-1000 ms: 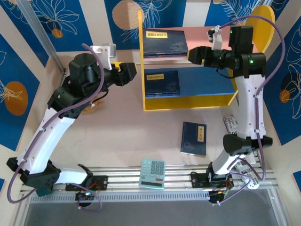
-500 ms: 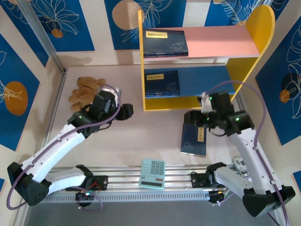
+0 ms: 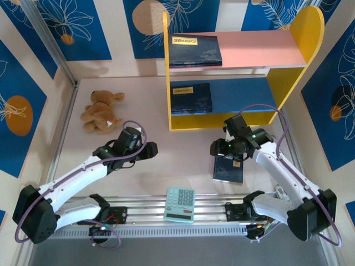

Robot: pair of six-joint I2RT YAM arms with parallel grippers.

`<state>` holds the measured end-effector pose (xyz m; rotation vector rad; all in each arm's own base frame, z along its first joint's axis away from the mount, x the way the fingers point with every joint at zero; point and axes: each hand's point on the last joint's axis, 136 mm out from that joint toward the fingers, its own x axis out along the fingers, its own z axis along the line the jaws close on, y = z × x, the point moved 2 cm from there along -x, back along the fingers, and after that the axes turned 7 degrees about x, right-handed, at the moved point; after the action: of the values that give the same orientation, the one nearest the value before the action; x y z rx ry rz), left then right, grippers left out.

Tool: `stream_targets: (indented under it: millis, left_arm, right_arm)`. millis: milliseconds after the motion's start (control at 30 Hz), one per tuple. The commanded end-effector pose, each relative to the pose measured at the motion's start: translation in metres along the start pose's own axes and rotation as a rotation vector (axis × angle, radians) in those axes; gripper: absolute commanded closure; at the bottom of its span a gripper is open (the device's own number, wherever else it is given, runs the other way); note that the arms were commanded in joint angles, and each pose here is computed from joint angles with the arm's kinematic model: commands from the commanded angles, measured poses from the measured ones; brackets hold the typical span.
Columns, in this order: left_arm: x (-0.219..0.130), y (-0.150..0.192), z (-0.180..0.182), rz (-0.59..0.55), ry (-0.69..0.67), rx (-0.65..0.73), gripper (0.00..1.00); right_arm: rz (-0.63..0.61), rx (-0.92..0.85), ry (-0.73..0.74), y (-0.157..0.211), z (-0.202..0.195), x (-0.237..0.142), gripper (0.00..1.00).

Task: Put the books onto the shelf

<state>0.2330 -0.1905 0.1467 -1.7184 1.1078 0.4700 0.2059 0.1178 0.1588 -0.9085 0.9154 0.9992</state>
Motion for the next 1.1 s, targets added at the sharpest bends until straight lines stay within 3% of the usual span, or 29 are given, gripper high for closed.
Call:
stream_targets:
  millis: [0, 400, 700, 1067]
  left_arm:
    - [0.005, 0.002, -0.01, 0.007, 0.048, -0.007, 0.37]
    - [0.015, 0.001, -0.023, 0.032, 0.078, 0.015, 0.37]
    - [0.017, 0.006, -0.029, 0.052, 0.088, 0.029, 0.37]
    - [0.017, 0.008, -0.033, 0.062, 0.091, 0.042, 0.37]
  right_arm:
    - [0.002, 0.046, 0.062, -0.004, -0.012, 0.014, 0.41]
    - [0.133, 0.059, 0.159, -0.006, -0.03, 0.061, 0.4]
    - [0.21, 0.069, 0.153, -0.001, -0.032, 0.093, 0.41]
    - [0.304, 0.014, 0.1, 0.022, -0.001, 0.127, 0.44]
